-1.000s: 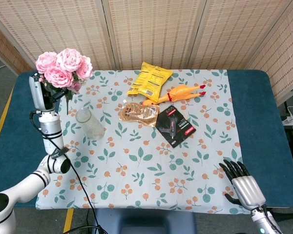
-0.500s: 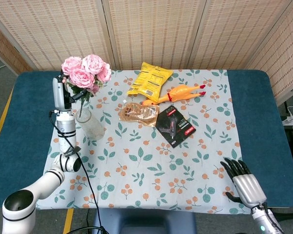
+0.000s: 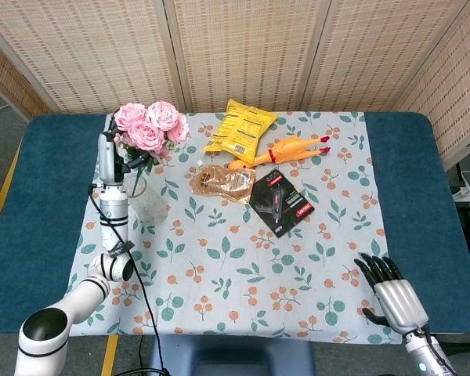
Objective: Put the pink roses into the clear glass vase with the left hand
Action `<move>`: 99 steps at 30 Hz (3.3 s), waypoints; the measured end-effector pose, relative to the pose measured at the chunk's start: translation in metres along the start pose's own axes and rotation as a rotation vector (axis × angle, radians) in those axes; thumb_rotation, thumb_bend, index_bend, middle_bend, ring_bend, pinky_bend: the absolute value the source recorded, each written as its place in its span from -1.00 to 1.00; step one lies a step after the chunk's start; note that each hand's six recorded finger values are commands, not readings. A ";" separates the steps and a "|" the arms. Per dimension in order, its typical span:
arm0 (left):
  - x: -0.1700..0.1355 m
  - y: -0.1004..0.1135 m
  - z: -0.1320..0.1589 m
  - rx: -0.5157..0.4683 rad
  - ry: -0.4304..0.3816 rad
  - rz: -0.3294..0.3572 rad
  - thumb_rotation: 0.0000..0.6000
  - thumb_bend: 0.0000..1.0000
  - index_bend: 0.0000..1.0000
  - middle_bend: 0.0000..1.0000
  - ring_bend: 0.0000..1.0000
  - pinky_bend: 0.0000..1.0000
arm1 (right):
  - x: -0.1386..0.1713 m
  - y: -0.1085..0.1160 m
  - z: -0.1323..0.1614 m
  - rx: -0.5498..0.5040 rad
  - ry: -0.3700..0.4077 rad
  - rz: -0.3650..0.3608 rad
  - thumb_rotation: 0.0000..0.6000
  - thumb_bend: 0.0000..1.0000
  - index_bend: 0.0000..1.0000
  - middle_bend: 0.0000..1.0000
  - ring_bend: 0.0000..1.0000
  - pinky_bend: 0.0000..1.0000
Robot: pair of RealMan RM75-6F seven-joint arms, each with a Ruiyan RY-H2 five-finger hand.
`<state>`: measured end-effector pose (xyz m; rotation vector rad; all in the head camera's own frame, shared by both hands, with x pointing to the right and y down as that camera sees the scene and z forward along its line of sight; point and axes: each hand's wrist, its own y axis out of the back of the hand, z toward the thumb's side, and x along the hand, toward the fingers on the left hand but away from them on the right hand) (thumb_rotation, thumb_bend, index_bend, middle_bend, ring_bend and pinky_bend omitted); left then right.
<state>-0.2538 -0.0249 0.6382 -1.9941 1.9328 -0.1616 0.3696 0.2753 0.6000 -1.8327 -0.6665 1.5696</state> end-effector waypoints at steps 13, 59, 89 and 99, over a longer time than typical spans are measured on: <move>-0.027 -0.002 -0.025 0.036 0.073 -0.060 1.00 0.07 -0.06 0.05 -0.44 -0.73 | 0.002 0.004 0.001 -0.005 0.005 -0.014 1.00 -0.71 -1.00 -1.00 -1.00 -1.00; -0.105 0.053 -0.037 0.258 0.098 -0.166 1.00 -0.23 -1.00 -1.00 -1.00 -0.85 | 0.014 0.006 0.012 -0.012 0.062 -0.021 1.00 -0.71 -1.00 -1.00 -1.00 -1.00; -0.199 0.139 -0.030 0.663 0.237 -0.433 1.00 -0.31 -1.00 -1.00 -1.00 -0.84 | 0.021 0.007 0.017 -0.007 0.097 -0.025 1.00 -0.71 -1.00 -1.00 -1.00 -1.00; -0.305 0.209 -0.014 1.080 0.429 -0.595 1.00 -0.30 -1.00 -1.00 -1.00 -0.86 | 0.016 0.000 0.016 0.013 0.076 -0.012 1.00 -0.71 -1.00 -1.00 -1.00 -1.00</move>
